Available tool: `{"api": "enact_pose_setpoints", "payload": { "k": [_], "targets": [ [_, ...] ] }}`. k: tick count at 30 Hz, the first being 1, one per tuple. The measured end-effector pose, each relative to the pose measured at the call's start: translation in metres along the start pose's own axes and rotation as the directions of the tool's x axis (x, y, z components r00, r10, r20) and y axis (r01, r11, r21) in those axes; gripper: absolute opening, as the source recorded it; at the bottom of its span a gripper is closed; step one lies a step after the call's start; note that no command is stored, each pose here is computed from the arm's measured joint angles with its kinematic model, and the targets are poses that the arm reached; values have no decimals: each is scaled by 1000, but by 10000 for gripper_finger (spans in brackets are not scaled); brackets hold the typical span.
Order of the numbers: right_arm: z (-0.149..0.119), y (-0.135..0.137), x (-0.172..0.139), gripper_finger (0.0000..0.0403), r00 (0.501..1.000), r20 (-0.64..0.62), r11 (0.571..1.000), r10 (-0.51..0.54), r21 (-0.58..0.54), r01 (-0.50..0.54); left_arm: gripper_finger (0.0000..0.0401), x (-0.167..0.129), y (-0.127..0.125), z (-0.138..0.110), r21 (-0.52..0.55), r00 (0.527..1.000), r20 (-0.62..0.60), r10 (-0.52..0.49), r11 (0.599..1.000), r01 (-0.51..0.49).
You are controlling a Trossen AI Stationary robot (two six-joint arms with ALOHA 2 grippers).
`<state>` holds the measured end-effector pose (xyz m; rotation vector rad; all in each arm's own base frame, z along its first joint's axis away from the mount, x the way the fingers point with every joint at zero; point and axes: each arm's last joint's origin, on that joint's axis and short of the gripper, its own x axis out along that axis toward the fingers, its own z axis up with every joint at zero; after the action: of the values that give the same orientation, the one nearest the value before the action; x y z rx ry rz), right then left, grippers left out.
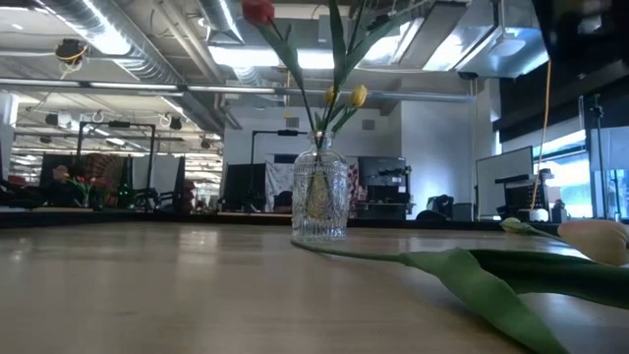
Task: Sort flowers into vase by color
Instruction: Put the light red tulip into the transparent vase
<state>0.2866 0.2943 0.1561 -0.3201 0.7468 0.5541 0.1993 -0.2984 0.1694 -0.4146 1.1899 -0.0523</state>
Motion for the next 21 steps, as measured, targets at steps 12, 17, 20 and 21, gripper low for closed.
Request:
{"api": "enact_pose_setpoints", "payload": {
  "k": [12, 17, 20, 21],
  "targets": [
    [2, -27, -10, 301, 954, -278, 952, -108, -304, 19, 135, 1, 2, 4, -9, 1000, 13, 6, 1000, -6],
    [-3, -40, 2, 301, 951, -297, 926, -85, -377, -35, 135, 2, 5, 13, -7, 1000, 23, 14, 1000, -14],
    [-9, -45, 12, 300, 943, -326, 900, -73, -429, -78, 135, 3, 7, 17, -9, 1000, 27, 14, 1000, -14],
    [-9, -47, 14, 300, 945, -317, 890, -79, -450, -76, 135, 3, 7, 17, -7, 1000, 27, 15, 1000, -14]
  ]
}}
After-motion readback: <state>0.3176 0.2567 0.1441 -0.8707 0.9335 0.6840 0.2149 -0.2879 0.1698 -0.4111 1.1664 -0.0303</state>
